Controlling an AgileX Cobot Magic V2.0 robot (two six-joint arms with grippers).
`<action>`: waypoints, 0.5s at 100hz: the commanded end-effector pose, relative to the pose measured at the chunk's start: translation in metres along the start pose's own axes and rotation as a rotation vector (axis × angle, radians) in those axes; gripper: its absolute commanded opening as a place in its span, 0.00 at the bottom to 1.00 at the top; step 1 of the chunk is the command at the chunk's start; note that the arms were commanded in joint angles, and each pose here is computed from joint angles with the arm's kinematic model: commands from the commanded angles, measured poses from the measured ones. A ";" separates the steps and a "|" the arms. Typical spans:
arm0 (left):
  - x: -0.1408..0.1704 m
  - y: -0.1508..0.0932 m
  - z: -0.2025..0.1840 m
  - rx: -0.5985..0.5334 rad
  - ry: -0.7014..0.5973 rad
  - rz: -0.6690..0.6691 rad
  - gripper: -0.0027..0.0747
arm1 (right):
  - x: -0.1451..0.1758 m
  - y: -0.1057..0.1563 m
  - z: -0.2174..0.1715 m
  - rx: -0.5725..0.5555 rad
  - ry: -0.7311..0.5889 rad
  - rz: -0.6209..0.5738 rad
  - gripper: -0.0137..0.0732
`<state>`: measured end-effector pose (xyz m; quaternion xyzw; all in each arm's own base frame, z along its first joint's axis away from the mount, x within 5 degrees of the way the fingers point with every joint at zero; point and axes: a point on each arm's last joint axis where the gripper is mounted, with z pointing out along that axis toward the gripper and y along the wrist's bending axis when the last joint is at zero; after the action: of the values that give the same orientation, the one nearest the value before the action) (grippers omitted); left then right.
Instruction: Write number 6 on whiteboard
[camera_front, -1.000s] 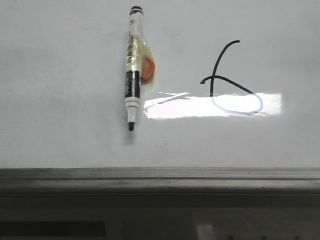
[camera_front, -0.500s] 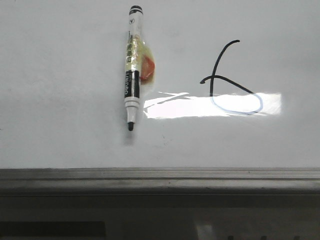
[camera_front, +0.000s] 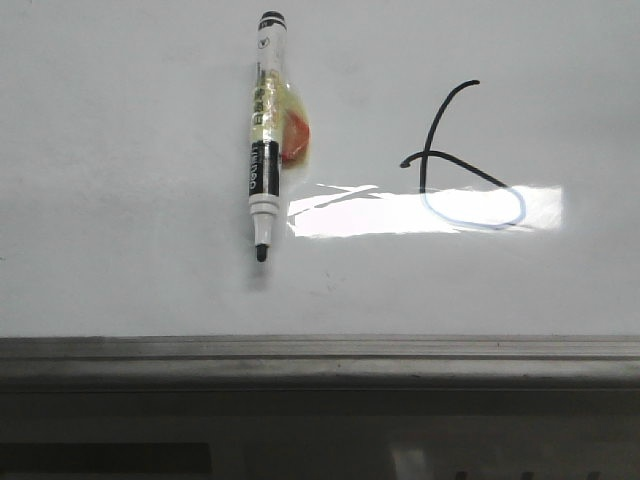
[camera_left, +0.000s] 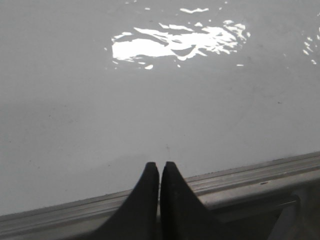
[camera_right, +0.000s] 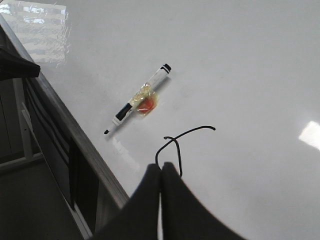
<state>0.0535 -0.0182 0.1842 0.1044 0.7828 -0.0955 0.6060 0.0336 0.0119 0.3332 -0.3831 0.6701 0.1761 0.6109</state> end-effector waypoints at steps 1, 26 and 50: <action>0.001 0.002 0.001 -0.016 -0.057 -0.019 0.01 | -0.013 -0.003 -0.002 0.019 -0.078 -0.020 0.10; -0.001 0.001 -0.002 -0.016 -0.111 -0.015 0.01 | -0.013 -0.003 -0.002 0.019 -0.078 -0.020 0.10; -0.001 0.001 -0.002 -0.016 -0.111 -0.015 0.01 | -0.013 -0.003 -0.002 0.019 -0.078 -0.020 0.10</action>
<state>0.0510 -0.0177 0.1862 0.1038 0.7710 -0.0969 0.6208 0.0336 0.0119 0.3332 -0.3827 0.6704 0.1765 0.6108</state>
